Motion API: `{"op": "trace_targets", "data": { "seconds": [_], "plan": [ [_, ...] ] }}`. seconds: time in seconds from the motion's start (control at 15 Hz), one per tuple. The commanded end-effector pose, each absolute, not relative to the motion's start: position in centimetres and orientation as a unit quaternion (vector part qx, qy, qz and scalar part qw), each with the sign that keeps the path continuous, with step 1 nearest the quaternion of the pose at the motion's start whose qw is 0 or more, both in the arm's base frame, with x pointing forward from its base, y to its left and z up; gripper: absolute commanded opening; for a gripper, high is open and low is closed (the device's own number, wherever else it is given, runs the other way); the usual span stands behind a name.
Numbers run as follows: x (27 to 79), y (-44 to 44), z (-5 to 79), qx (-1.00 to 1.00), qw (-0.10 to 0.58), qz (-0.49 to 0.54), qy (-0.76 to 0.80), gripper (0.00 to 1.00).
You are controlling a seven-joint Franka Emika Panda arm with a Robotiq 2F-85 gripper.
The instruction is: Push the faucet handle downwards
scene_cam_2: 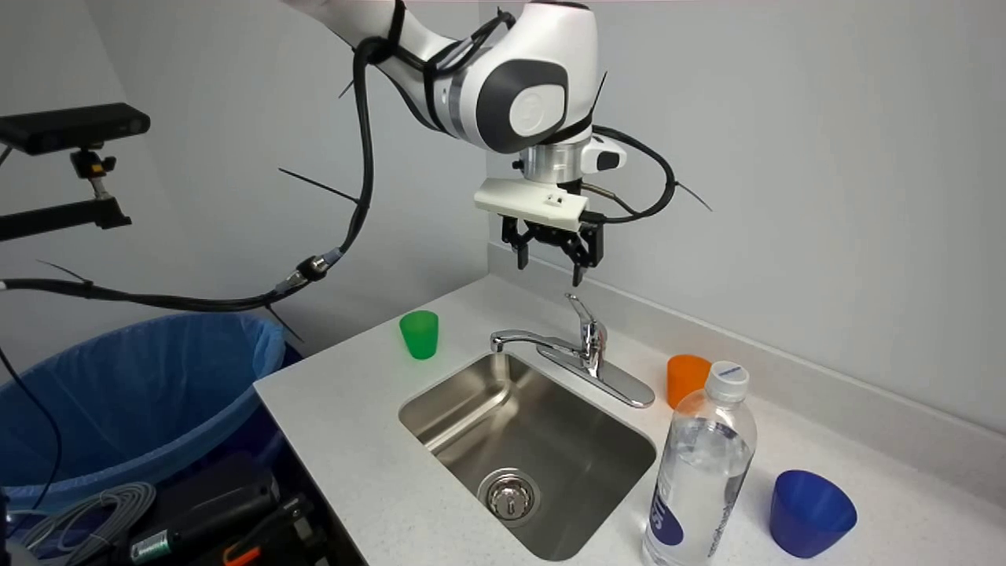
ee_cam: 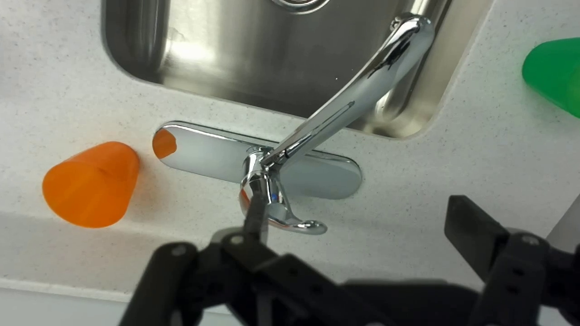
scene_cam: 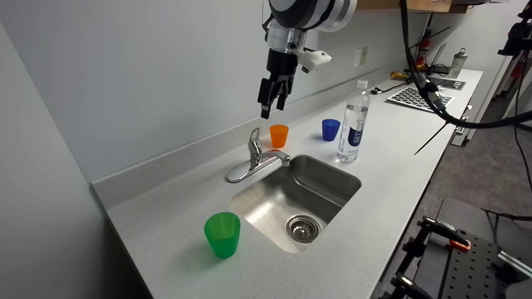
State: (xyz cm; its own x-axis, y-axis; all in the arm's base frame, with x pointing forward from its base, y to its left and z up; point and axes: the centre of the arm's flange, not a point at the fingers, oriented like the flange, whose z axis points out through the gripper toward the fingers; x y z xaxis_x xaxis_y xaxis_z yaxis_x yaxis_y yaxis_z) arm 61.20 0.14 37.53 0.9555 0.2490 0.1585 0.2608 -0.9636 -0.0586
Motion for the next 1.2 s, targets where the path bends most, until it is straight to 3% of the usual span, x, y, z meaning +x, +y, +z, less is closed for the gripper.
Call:
{"op": "trace_targets", "data": {
  "seconds": [0.0, 0.73, 0.8, 1.13],
  "plan": [
    [65.2, 0.8, 36.0, -0.989, 0.024, -0.087, -0.114, 1.0],
    [71.8, 3.9, 31.8, -0.988, -0.001, -0.121, -0.101, 1.0],
    [72.4, 3.4, 31.9, -0.988, 0.0, -0.122, -0.095, 0.82],
    [73.5, 2.9, 32.2, -0.989, 0.004, -0.127, -0.08, 0.42]
  ]
}}
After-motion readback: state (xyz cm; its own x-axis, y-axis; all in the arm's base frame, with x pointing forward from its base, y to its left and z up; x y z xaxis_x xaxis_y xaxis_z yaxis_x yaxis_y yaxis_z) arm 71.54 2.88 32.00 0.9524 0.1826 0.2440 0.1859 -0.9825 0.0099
